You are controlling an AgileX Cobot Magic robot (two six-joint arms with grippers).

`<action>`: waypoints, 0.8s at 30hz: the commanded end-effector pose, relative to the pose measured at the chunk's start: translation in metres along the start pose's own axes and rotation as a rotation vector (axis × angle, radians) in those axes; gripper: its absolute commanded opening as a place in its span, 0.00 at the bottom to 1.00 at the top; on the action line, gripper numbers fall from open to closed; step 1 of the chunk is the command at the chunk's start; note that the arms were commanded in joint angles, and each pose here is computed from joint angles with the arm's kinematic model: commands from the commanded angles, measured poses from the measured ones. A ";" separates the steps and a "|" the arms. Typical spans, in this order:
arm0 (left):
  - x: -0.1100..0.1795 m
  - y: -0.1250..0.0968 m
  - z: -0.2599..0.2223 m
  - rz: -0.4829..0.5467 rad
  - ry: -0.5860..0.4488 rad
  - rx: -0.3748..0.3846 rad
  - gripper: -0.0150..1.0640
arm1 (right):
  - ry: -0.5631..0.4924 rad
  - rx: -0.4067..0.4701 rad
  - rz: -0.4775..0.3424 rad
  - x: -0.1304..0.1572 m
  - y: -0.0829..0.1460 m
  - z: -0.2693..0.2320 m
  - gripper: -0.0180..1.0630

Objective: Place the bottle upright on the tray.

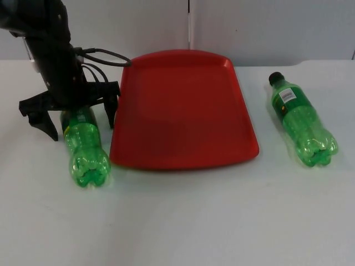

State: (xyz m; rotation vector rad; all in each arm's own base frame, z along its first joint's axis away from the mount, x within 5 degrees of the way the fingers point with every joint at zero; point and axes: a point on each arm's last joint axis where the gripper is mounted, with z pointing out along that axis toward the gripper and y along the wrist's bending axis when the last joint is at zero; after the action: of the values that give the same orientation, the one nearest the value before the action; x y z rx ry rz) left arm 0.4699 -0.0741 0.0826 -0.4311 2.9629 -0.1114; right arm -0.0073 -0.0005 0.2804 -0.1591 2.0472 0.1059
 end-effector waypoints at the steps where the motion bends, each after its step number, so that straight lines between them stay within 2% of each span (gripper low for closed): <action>1: -0.001 -0.001 0.001 -0.010 0.003 0.019 0.99 | -0.004 0.005 -0.015 0.000 0.000 0.000 0.99; 10: 0.003 0.002 0.014 0.015 0.042 0.002 0.99 | -0.004 0.005 -0.015 0.000 0.000 0.000 0.99; 14: 0.003 0.002 0.014 0.029 0.043 -0.002 0.95 | -0.004 0.005 -0.015 0.000 0.000 0.000 0.99; 17: 0.003 0.003 0.014 0.035 0.042 -0.009 0.82 | -0.004 0.005 -0.015 0.000 0.000 0.000 0.99; 18: 0.003 0.003 0.014 0.035 0.042 -0.009 0.82 | -0.004 0.005 -0.015 0.000 0.000 0.000 0.99; 19: 0.003 0.003 0.014 0.039 0.041 -0.014 0.75 | -0.004 0.005 -0.015 0.000 0.000 0.000 0.99; 20: 0.003 0.004 0.014 0.044 0.043 -0.020 0.68 | -0.004 0.005 -0.015 0.000 0.000 0.000 0.99; 22: 0.004 0.005 0.013 0.047 0.051 -0.031 0.39 | -0.004 0.005 -0.015 0.000 0.000 0.000 0.99; 23: 0.004 0.005 0.013 0.047 0.051 -0.031 0.39 | -0.004 0.005 -0.015 0.000 0.000 0.000 0.99; 24: 0.004 0.005 0.013 0.038 0.048 -0.039 0.28 | -0.004 0.005 -0.015 0.000 0.000 0.000 0.99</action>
State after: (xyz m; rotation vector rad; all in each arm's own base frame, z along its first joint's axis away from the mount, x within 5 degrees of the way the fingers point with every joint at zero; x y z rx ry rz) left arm 0.4689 -0.0705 0.0764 -0.3595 3.0045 -0.0643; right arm -0.0073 -0.0005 0.2804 -0.1591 2.0472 0.1059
